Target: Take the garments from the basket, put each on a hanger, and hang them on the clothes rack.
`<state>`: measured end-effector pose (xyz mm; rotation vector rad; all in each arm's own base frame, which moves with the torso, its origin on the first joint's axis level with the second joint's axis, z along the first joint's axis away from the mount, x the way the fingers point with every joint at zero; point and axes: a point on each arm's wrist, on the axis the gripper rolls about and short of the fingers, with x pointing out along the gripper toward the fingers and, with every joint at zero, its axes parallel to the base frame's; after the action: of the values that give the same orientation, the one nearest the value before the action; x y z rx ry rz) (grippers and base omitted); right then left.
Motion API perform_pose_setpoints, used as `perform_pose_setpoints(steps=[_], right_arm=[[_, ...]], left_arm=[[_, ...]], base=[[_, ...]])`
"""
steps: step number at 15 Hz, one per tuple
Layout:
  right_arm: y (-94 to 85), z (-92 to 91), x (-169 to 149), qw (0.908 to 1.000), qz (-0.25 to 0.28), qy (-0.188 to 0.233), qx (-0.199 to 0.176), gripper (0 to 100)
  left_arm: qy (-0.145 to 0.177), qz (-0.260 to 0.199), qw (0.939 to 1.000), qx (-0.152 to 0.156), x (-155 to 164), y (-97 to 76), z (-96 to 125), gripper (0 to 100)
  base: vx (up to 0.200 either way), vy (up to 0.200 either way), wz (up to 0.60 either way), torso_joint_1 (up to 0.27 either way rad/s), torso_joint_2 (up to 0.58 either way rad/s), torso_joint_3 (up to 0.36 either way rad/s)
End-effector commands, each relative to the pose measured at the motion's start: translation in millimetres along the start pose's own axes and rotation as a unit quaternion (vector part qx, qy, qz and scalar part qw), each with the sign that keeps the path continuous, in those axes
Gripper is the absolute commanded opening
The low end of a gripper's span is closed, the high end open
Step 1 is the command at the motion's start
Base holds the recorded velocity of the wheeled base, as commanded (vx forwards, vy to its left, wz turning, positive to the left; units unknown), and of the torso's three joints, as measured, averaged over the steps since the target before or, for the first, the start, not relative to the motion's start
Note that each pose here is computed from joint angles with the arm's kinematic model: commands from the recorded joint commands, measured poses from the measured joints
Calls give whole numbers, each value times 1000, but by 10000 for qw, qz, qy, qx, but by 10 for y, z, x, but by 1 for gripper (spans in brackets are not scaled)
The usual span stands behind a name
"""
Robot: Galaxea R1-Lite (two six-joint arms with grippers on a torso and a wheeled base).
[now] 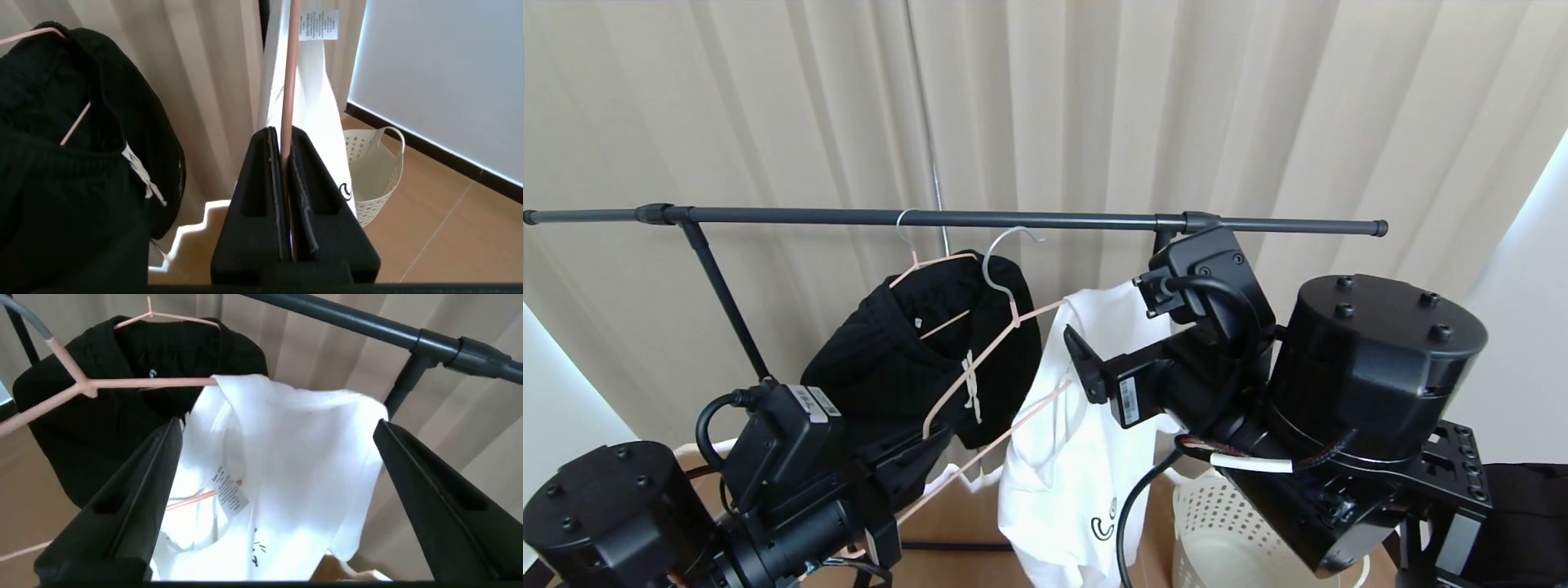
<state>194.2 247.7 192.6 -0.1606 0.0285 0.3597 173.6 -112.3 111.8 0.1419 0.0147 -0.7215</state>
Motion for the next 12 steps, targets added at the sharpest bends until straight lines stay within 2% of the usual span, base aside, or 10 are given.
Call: perform_pose_setpoints(steps=[1, 2, 3, 6, 7, 10, 12], right_arm=[[-142, 42, -122, 9994, 305, -97, -121, 100], [-189, 36, -133, 9990, 405, -104, -161, 100], [-341, 43, -171, 9971, 630, -146, -395, 100], [-630, 122, -218, 9923, 1080, -112, -590, 100], [-840, 199, -254, 9850, 1512, 40, -836, 100], [-1146, 351, -218, 9729, 2067, 343, -979, 100], [-1261, 423, -181, 9649, 2345, 417, -1107, 100]], left_arm=[[16, 24, 10000, -59, 24, 21, -12, 0], [16, 24, 10000, -68, 37, 26, -14, 0], [41, 44, 10000, -75, 71, 52, -30, 0], [-66, -182, 9998, -61, 85, 108, -10, 0], [-82, -296, 9995, -63, 81, 117, -11, 0], [-111, -540, 9985, -61, 61, 192, -25, 0], [-138, -838, 9964, -51, 31, 272, -45, 0]], base=[[0, 0, 0, 0, 0, 0], [0, 0, 0, 0, 0, 0], [0, 0, 0, 0, 0, 0], [0, 0, 0, 0, 0, 0], [0, 0, 0, 0, 0, 0], [0, 0, 0, 0, 0, 0], [0, 0, 0, 0, 0, 0]])
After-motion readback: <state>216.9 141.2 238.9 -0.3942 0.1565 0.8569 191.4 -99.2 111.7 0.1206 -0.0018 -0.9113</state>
